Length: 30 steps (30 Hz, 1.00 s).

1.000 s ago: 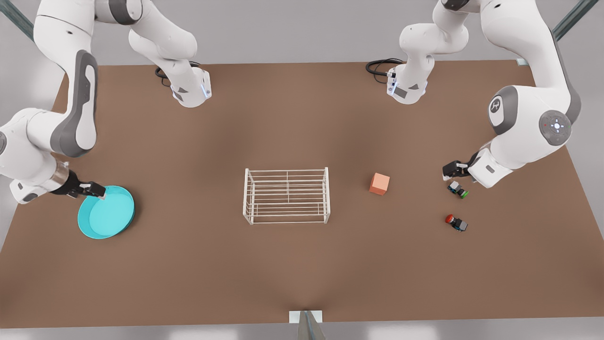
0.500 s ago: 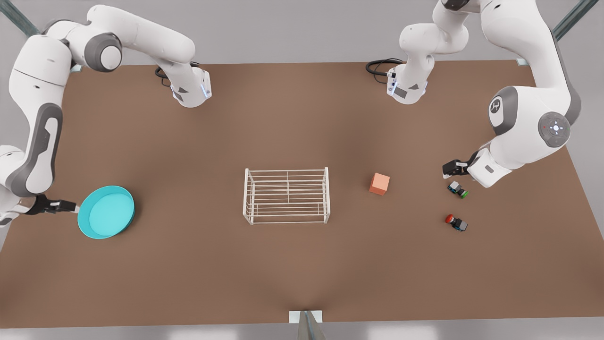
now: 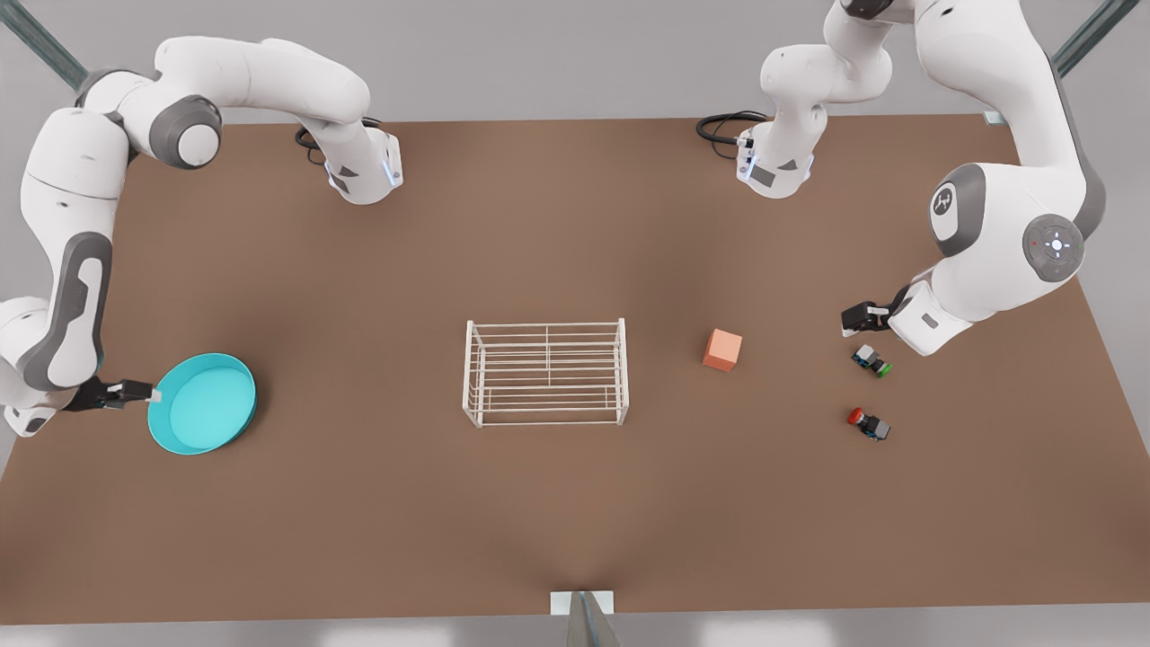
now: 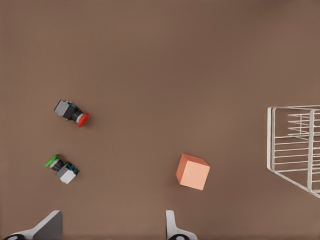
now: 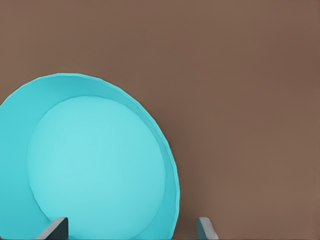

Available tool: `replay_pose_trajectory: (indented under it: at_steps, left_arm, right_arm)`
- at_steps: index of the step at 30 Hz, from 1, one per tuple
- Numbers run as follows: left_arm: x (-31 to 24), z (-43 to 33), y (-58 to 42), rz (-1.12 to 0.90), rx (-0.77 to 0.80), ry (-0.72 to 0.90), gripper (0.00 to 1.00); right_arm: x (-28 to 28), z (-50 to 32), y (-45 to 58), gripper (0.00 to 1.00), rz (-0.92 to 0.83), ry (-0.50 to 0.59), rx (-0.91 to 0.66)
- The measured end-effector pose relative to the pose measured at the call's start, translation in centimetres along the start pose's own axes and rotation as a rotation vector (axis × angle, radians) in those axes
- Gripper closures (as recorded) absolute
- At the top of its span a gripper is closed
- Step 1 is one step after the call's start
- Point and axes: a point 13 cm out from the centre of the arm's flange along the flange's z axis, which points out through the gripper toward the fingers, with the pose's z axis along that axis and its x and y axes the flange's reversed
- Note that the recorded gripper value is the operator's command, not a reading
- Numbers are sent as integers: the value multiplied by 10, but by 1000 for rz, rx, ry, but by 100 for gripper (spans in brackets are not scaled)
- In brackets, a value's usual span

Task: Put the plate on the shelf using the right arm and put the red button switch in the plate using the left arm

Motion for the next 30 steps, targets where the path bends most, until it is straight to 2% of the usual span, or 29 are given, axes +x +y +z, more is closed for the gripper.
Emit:
replay_pose_trajectory:
  at_steps: [8, 13, 19, 22, 26, 30]
  left_arm:
    - [0, 0, 0, -2, 0, 1, 0]
    - [0, 0, 0, -4, 0, 1, 0]
    - [0, 0, -1, -4, 0, 2, 0]
    - [0, 0, -1, -4, 0, 2, 0]
    - [0, 0, -1, -4, 0, 2, 0]
    - [0, 0, -1, -5, 0, 2, 0]
  right_arm:
    - [12, 16, -26, 5, -26, 8, 22]
    - [5, 27, -37, 0, -4, 2, 38]
    - [-8, 44, -36, 1, 22, -3, 34]
    - [-9, 50, -33, 4, 39, 0, 27]
    - [-18, 54, -19, 22, 48, -1, 15]
    - [-21, 57, -13, 32, 60, 4, 11]
